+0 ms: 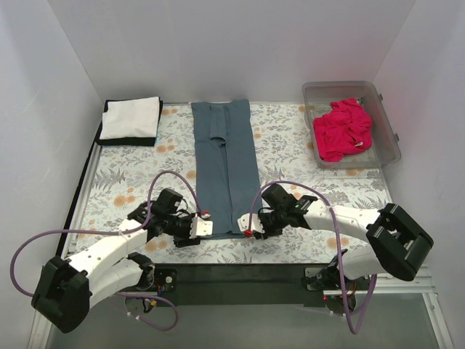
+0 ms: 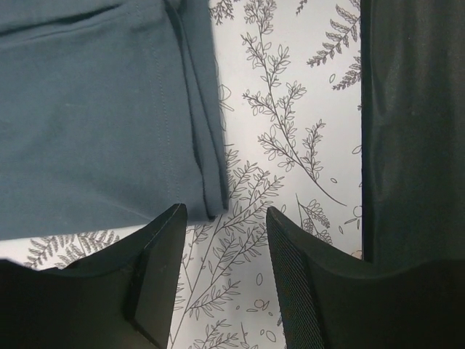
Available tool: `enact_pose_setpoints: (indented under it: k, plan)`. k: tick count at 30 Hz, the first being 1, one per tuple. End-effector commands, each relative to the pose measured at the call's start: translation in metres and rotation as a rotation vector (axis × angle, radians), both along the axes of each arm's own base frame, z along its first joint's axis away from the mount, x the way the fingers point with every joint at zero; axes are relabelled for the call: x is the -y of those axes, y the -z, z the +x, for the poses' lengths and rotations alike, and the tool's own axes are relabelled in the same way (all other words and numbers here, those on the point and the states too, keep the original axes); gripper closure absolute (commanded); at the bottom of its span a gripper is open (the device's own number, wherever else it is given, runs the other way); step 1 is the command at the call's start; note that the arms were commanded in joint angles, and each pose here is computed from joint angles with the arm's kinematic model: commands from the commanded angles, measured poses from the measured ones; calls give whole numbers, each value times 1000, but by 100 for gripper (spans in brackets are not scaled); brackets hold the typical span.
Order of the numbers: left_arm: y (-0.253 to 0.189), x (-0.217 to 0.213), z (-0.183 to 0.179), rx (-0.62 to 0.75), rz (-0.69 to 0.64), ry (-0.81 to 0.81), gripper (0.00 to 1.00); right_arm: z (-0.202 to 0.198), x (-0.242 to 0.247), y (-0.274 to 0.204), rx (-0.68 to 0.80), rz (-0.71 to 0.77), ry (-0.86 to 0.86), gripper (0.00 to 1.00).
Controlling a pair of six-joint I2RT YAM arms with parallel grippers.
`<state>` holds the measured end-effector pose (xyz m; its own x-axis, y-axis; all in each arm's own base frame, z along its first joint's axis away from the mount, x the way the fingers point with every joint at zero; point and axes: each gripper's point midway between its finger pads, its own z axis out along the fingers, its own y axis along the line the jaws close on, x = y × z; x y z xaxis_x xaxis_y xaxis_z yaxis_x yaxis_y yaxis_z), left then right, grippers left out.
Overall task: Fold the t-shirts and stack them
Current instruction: Fold the tshirt
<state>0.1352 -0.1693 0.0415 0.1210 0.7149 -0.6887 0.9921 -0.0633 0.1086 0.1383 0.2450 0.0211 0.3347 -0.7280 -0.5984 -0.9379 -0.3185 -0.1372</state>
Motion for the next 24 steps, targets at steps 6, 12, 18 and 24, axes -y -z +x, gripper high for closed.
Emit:
enact_pose_setpoints:
  k: [6,12,18,24]
  plan:
    - [1,8,16,25,9,-10,50,3,11,17,-2,-81,19,75]
    - [15,3,15,33,60,3,57,4,14,19,-4,-101,33,88]
    - [28,-4,13,48,120,18,80,6,12,14,-20,-112,50,99]
    - [15,-2,6,35,98,42,100,11,3,-8,-15,-81,70,99]
